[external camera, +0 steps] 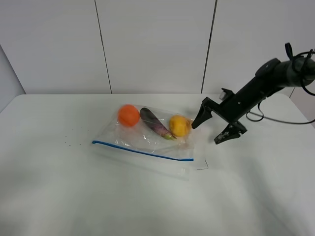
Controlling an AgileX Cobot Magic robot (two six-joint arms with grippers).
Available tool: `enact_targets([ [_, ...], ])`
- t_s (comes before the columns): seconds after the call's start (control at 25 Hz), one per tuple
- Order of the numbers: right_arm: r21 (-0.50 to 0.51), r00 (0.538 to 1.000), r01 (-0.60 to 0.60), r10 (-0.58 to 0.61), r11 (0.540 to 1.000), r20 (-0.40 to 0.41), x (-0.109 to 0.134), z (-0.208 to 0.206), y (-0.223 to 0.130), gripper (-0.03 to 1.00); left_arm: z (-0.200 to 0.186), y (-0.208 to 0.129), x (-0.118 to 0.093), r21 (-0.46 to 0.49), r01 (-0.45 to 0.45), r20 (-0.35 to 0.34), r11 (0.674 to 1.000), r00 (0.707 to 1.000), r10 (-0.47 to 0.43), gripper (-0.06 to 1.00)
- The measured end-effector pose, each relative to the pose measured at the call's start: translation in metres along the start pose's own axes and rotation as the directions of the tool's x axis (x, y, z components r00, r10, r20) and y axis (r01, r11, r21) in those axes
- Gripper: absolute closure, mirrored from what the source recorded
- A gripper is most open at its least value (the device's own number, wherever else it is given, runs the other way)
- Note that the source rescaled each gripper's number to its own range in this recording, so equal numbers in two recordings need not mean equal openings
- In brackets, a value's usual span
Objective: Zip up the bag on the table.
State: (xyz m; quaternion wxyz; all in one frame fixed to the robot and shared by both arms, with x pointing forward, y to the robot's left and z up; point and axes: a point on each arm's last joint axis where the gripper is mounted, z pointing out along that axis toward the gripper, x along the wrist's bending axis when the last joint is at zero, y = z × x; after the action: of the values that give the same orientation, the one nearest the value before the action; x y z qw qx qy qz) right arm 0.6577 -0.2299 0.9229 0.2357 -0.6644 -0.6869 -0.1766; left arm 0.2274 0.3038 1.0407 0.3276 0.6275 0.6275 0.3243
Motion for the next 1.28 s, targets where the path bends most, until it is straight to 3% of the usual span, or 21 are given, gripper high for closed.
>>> enact_targets([
  [0.08, -0.030, 0.980, 0.043, -0.036, 0.999, 0.197, 0.002, -0.018, 0.009, -0.03, 0.000, 0.000, 0.000, 0.000, -0.001, -0.002, 1.000, 1.000, 0.001, 0.01],
  [0.16, -0.069, 0.942, 0.074, -0.047, 0.995, 0.331, 0.004, -0.036, 0.015, -0.03, 0.000, 0.000, 0.000, 0.000, -0.001, -0.002, 1.000, 1.000, 0.001, 0.01],
  [0.28, -0.117, 0.898, 0.102, -0.041, 0.988, 0.438, 0.005, -0.061, 0.015, -0.03, 0.000, 0.000, 0.000, 0.000, -0.001, -0.003, 1.000, 1.000, 0.001, 0.01],
  [0.56, -0.197, 0.886, 0.103, 0.000, 0.975, 0.463, 0.003, -0.101, 0.002, -0.03, 0.000, 0.000, -0.001, 0.000, 0.004, 0.011, 1.000, 1.000, -0.004, 0.01],
  [0.72, -0.183, 0.885, 0.095, 0.002, 0.979, 0.466, 0.008, -0.108, -0.022, -0.03, 0.000, 0.000, -0.001, 0.000, 0.004, 0.011, 1.000, 1.000, -0.004, 0.01],
  [1.04, -0.133, 0.885, 0.063, 0.006, 0.989, 0.465, 0.016, -0.114, -0.102, -0.03, 0.000, 0.000, -0.001, 0.000, 0.004, 0.011, 1.000, 1.000, -0.004, 0.01],
  [1.28, -0.094, 0.874, 0.048, 0.004, 0.994, 0.486, 0.013, -0.106, -0.191, -0.03, 0.000, 0.000, -0.001, 0.000, 0.004, 0.011, 1.000, 1.000, -0.004, 0.01],
])
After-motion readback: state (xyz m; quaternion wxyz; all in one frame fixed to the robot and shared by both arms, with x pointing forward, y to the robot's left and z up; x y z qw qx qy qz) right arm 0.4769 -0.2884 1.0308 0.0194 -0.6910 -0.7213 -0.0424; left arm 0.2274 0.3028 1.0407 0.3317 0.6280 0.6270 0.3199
